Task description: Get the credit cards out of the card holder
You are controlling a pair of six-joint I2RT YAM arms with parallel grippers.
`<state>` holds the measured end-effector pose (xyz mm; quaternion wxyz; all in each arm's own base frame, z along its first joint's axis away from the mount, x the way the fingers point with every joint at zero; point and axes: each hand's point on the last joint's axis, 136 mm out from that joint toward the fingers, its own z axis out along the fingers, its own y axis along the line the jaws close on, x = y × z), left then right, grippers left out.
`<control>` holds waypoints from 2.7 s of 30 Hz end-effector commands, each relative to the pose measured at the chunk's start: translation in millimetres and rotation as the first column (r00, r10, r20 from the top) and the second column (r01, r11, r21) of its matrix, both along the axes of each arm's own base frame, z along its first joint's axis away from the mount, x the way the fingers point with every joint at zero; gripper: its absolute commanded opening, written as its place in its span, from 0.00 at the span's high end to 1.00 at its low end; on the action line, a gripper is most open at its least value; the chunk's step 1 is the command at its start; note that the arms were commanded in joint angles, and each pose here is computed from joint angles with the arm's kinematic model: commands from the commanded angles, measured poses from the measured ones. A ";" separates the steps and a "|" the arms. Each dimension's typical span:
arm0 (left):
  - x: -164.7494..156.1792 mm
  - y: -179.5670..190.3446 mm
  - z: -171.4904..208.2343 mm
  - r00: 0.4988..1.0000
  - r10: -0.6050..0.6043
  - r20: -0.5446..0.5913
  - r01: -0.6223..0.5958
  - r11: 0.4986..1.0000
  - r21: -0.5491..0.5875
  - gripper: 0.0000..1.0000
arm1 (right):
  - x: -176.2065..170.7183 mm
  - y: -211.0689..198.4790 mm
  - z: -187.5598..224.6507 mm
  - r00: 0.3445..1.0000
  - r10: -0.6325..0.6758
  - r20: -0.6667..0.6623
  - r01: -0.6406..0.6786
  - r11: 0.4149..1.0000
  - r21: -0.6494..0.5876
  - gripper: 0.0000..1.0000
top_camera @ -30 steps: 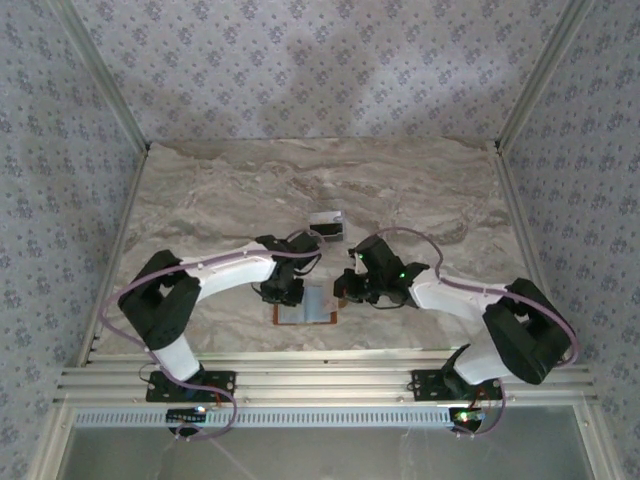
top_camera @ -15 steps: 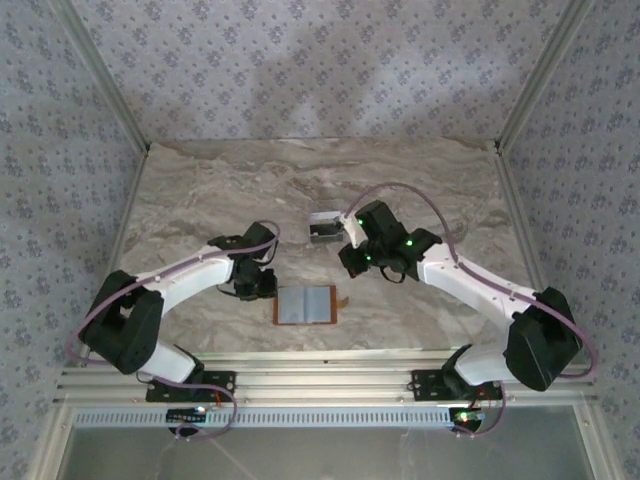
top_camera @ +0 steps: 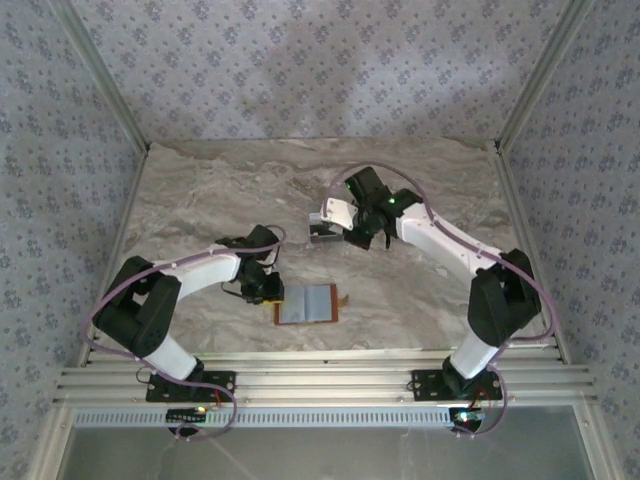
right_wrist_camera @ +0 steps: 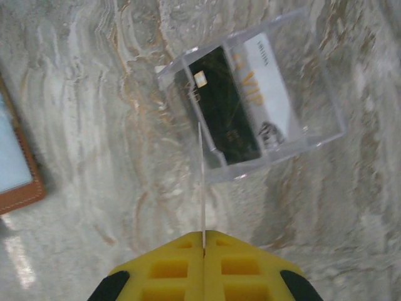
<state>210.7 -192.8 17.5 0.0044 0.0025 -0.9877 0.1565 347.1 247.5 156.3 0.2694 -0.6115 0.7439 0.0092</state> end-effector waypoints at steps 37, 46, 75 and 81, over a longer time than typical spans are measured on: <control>-8.5 8.8 4.8 1.000 -0.026 -0.003 0.026 0.999 0.028 0.78 | 61.4 29.9 -59.7 0.914 0.337 -0.228 -0.384 0.899 -0.211 1.00; -9.2 8.7 4.8 1.000 -0.026 -0.006 0.026 0.999 0.026 0.78 | 39.5 21.1 -62.5 0.890 0.330 -0.316 -0.407 0.887 -0.219 1.00; -7.9 8.7 5.1 1.000 -0.027 -0.007 0.027 0.999 0.032 0.79 | 75.8 33.0 -10.3 0.945 0.316 -0.086 -0.327 0.902 -0.281 1.00; -8.1 8.4 4.6 1.000 -0.028 -0.011 0.029 0.999 0.033 0.79 | 80.2 35.5 -9.1 0.938 0.338 -0.070 -0.344 0.895 -0.286 1.00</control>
